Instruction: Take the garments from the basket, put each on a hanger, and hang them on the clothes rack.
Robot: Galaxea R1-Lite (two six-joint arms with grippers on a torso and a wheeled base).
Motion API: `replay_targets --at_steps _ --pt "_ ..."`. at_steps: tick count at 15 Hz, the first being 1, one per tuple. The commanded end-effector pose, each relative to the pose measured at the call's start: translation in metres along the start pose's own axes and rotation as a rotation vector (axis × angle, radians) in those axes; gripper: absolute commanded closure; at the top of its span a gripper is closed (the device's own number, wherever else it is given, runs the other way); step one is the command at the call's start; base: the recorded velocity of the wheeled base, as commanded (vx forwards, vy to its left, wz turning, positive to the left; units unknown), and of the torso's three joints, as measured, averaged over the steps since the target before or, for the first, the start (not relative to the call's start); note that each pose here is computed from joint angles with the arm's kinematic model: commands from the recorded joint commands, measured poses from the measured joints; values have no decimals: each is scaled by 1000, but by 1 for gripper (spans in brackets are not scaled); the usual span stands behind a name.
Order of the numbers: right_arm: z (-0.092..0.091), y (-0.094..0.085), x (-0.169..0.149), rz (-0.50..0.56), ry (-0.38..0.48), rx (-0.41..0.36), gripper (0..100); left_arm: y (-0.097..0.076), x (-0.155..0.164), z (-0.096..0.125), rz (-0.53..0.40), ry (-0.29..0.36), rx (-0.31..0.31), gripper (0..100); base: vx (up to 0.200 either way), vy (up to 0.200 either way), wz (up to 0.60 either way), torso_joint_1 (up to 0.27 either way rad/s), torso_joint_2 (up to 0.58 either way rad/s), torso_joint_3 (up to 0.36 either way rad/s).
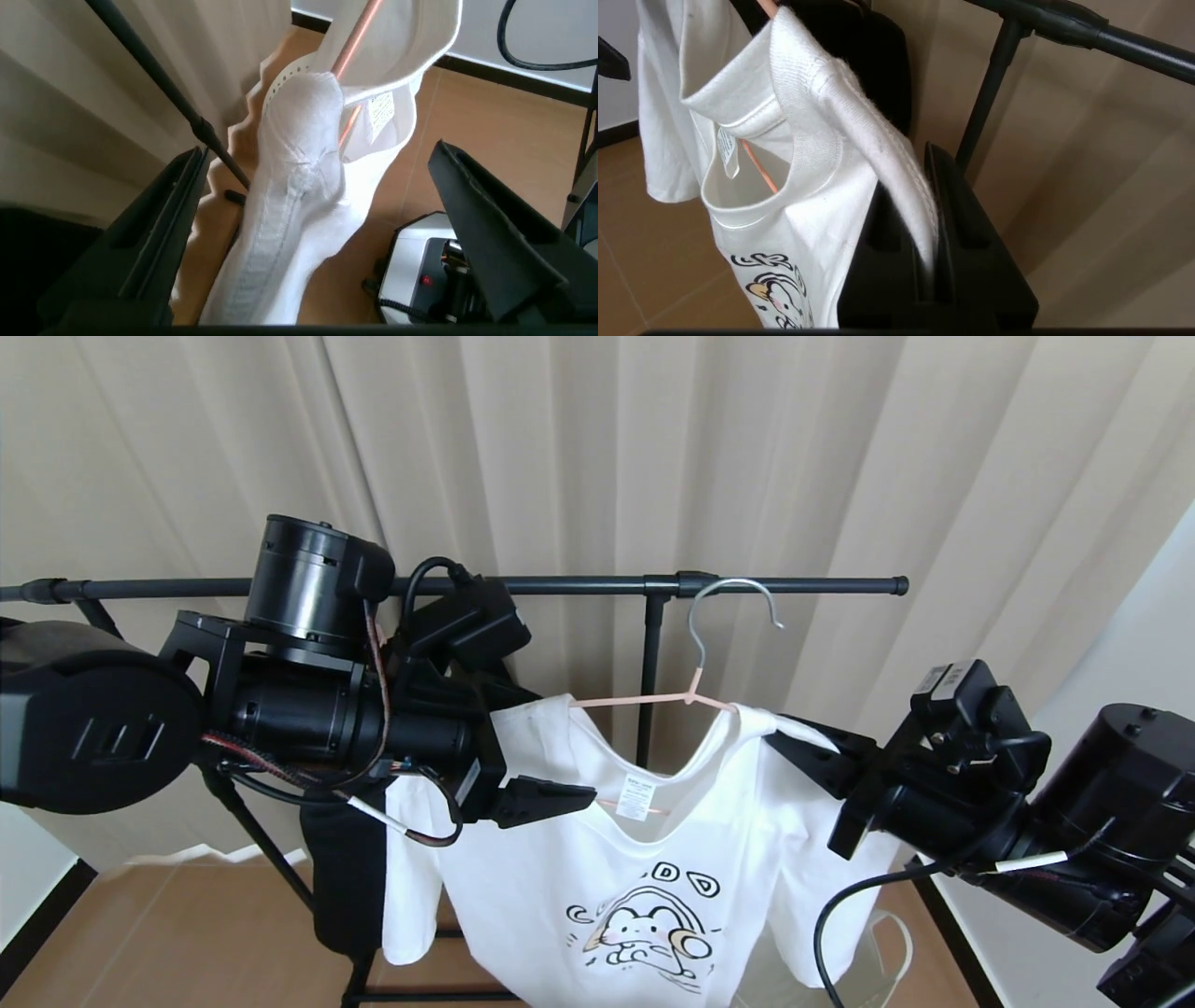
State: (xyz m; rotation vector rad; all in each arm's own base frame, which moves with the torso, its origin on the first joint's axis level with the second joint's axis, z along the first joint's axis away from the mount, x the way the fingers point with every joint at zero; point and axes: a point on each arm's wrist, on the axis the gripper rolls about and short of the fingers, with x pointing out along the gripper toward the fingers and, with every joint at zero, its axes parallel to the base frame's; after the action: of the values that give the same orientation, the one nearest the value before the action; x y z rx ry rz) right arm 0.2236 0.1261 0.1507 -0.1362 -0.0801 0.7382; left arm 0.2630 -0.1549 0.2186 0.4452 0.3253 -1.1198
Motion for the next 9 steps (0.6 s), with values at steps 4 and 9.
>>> replay_targets --at_steps 4,9 --pt "5 2 -2 8 -17 -3 100 -4 0 -7 -6 20 -15 100 0 0 0 0 0 0" --pt "6 2 -1 5 -25 -8 100 -7 -8 -5 3 11 -13 100 0 0 0 0 0 0"
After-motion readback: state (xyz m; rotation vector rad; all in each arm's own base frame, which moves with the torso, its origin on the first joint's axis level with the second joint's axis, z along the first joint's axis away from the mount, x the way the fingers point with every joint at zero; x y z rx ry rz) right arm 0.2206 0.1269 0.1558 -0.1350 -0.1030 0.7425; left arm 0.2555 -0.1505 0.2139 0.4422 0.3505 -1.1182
